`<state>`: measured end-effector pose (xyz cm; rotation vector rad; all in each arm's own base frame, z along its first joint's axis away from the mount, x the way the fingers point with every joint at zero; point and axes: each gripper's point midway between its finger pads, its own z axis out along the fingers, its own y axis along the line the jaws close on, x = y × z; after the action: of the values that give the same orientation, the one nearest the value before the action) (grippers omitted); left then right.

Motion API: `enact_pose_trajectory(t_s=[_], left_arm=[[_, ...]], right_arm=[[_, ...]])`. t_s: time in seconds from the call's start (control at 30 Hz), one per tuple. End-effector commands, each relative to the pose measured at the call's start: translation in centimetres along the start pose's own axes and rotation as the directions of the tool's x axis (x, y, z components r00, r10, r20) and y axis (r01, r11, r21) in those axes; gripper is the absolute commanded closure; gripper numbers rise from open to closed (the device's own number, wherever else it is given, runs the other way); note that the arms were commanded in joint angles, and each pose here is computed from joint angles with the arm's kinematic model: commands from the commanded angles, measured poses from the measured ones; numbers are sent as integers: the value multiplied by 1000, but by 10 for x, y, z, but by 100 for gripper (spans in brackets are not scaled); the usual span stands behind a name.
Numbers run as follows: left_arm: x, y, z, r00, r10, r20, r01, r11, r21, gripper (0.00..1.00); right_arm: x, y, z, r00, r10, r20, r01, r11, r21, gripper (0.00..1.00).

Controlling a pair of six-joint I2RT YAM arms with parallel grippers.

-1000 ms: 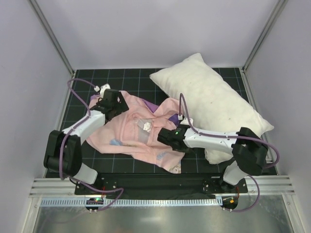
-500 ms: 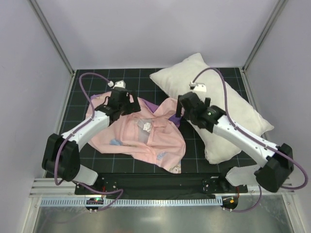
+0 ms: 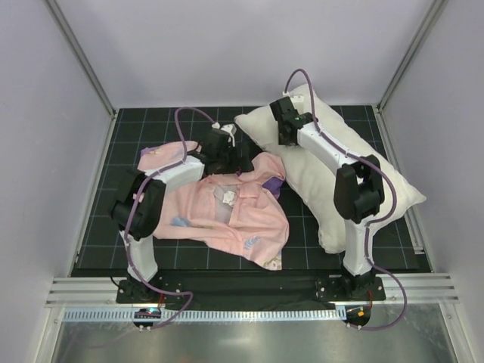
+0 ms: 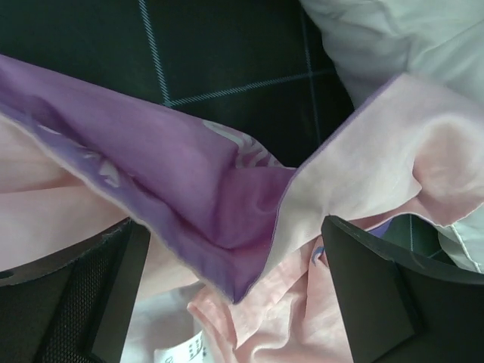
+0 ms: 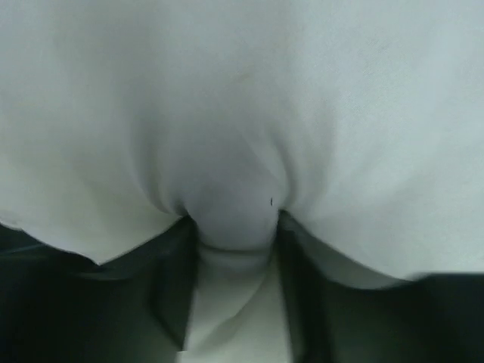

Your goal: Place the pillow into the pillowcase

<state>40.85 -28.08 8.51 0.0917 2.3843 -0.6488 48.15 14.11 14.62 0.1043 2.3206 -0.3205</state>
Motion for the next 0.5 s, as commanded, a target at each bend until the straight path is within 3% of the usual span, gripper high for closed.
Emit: enact_pose_trajectory(t_s=[0.0, 0.07, 0.13, 0.2, 0.23, 0.27, 0.37, 0.47], left_arm=[[-3, -36, 8, 999, -31, 10, 29, 990, 142, 0], [0, -34, 17, 999, -29, 14, 28, 993, 113, 0], [-3, -35, 28, 999, -31, 14, 29, 994, 110, 8], [-16, -42, 33, 999, -26, 36, 21, 992, 125, 33], [-12, -39, 43, 999, -24, 25, 21, 993, 116, 43], [-17, -42, 46, 999, -22, 34, 17, 992, 123, 62], [-32, -46, 62, 998, -17, 60, 9, 992, 126, 93], [-56, -47, 73, 995, -13, 102, 2, 995, 102, 95]], right_arm=[[-6, -21, 9, 996, 61, -60, -64, 997, -42, 64], [-15, -40, 8, 990, 134, -53, -137, 989, -56, 94], [-37, -71, -10, 975, 224, 7, -223, 974, -43, 96], [-42, -91, -24, 960, 277, 41, -276, 960, -40, 96], [-64, -112, -51, 932, 343, 119, -337, 939, -71, 96], [-57, -120, -55, 927, 354, 122, -348, 935, -66, 96], [-66, -151, -100, 881, 424, 210, -412, 906, -102, 96], [-49, -156, -120, 881, 428, 203, -409, 903, -132, 96]])
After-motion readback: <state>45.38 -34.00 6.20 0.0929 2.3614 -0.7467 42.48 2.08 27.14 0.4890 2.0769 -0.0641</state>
